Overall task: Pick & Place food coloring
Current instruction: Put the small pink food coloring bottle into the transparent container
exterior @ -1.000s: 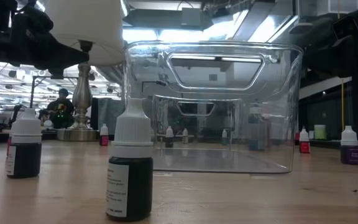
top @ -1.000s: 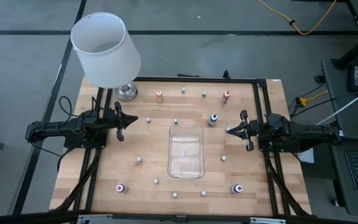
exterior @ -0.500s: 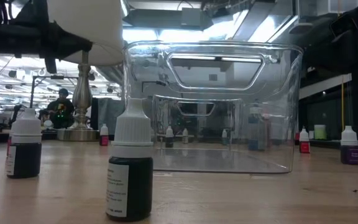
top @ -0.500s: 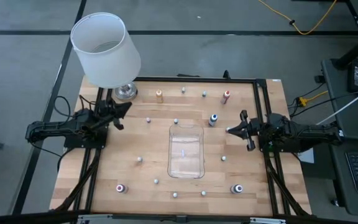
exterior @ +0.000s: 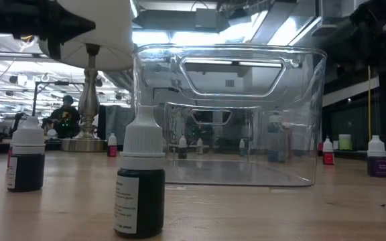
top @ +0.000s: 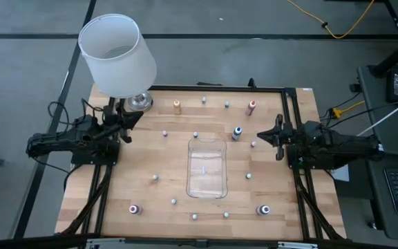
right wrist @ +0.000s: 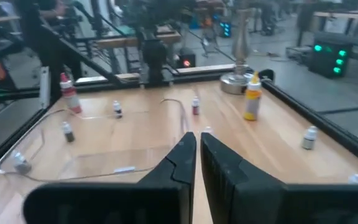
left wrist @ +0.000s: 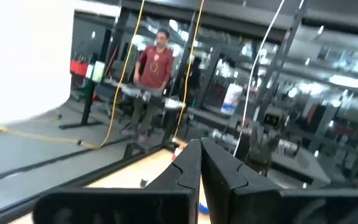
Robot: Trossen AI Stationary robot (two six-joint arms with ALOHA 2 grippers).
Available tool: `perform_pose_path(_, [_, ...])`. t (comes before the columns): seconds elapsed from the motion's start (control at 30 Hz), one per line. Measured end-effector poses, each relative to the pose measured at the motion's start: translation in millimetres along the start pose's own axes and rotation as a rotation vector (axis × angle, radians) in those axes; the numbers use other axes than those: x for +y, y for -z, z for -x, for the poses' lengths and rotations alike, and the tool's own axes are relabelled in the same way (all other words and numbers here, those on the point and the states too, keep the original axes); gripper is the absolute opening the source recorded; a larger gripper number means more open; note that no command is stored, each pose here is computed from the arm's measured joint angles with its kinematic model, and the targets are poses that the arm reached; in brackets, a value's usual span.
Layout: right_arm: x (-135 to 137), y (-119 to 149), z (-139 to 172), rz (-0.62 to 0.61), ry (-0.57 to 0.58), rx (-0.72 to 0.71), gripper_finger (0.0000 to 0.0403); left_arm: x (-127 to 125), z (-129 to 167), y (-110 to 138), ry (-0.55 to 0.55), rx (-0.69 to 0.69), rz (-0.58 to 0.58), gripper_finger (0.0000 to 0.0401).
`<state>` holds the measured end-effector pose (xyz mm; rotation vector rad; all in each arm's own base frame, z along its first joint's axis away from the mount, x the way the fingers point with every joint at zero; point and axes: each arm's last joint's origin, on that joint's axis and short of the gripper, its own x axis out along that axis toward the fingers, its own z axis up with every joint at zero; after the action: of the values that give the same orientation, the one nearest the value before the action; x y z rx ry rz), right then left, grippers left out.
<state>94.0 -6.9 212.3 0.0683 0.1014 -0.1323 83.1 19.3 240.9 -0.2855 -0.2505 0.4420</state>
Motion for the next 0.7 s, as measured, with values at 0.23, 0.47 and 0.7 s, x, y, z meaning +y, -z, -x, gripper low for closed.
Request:
perform_pose_path(0.23, [0.0, -44.8, 4.9, -0.047, 0.096, 0.014, 0.0028, -20.0, -17.1, -43.4, -0.020, 0.243, -0.087, 0.0006])
perform_pose_path(0.47, [4.0, -86.6, -8.3, -0.063, 0.107, 0.090, 0.0028, -45.7, -49.3, -81.2, -0.011, 0.544, -0.180, 0.0006])
perform_pose_path(0.7, [7.3, -112.6, -32.3, 0.005, 0.122, 0.156, 0.0028, -55.9, -74.1, -84.1, -0.088, 0.834, -0.303, 0.0007])
